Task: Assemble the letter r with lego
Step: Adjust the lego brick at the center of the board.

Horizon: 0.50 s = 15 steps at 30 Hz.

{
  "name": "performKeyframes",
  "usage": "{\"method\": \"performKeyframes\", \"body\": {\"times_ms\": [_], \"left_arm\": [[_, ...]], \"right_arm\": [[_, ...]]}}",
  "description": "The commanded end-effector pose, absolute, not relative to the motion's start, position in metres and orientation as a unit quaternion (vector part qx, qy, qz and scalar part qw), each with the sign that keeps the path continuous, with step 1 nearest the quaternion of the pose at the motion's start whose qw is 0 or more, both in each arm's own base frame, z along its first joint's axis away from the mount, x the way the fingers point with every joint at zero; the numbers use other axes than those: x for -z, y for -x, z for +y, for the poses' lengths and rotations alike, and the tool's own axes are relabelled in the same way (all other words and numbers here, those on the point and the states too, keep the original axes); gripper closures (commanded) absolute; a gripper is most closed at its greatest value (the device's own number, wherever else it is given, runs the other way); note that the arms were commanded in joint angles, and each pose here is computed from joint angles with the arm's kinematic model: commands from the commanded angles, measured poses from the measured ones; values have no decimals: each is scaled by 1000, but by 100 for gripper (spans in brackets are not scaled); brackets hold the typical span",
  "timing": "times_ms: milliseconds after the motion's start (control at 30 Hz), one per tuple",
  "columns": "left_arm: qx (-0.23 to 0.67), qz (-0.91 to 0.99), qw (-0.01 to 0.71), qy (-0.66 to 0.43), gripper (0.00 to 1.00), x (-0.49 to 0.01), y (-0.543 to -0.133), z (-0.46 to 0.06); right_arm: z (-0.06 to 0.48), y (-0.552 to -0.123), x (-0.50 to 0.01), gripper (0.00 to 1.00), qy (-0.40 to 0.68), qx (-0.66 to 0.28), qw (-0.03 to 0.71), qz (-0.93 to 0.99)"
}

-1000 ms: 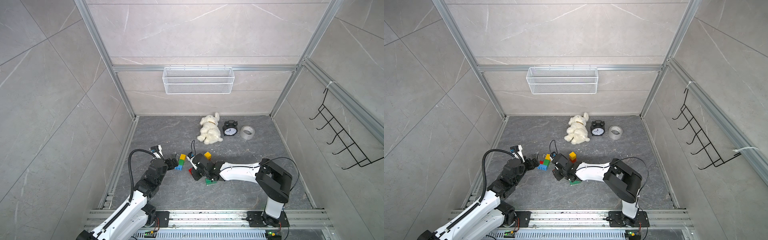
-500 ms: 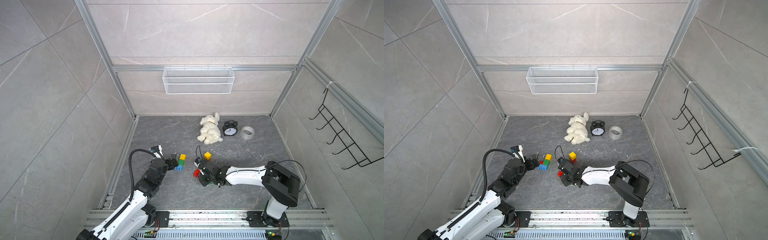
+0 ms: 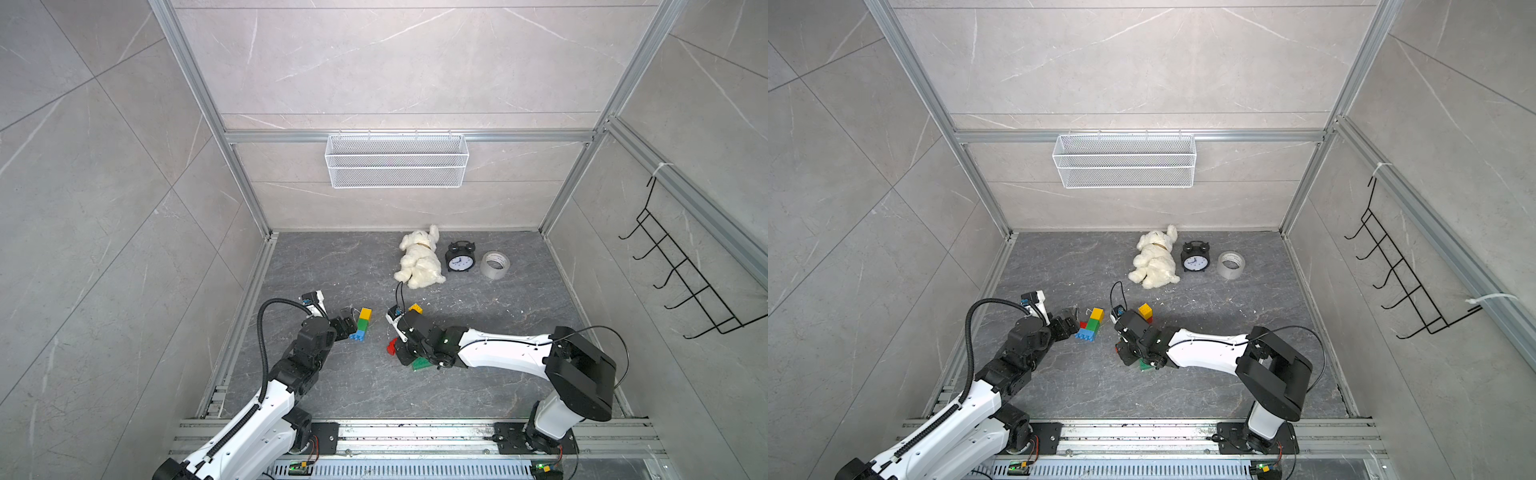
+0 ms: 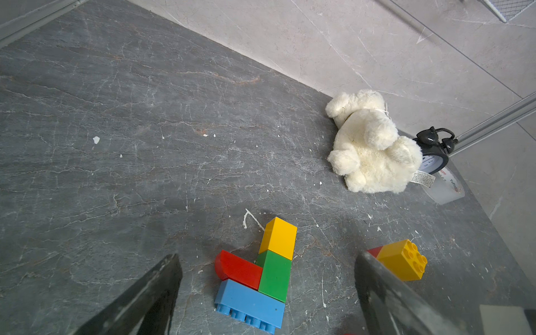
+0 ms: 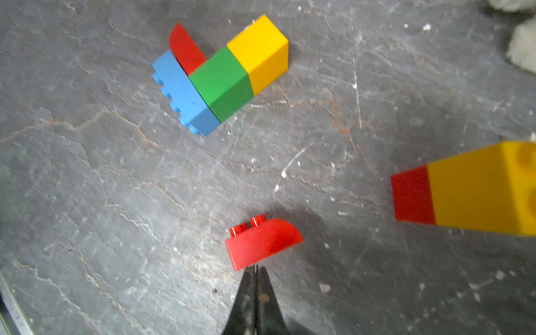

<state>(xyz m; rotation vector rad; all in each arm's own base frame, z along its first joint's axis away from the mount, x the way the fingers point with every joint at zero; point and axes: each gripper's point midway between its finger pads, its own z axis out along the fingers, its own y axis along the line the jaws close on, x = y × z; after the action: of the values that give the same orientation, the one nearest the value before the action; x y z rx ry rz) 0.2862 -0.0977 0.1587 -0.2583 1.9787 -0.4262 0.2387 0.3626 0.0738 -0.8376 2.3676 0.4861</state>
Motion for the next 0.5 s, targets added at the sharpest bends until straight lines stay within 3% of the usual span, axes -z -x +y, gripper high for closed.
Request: {"method": "performKeyframes", "body": {"times_ms": [0, 467], "left_arm": [[190, 811, 539, 121, 4, -174, -289, -96], [182, 814, 539, 118, 4, -176, -290, -95]], "right_arm": [[378, -241, -68, 94, 329, -190, 282, 881], [341, -233, -31, 96, 292, -144, 260, 909]]}}
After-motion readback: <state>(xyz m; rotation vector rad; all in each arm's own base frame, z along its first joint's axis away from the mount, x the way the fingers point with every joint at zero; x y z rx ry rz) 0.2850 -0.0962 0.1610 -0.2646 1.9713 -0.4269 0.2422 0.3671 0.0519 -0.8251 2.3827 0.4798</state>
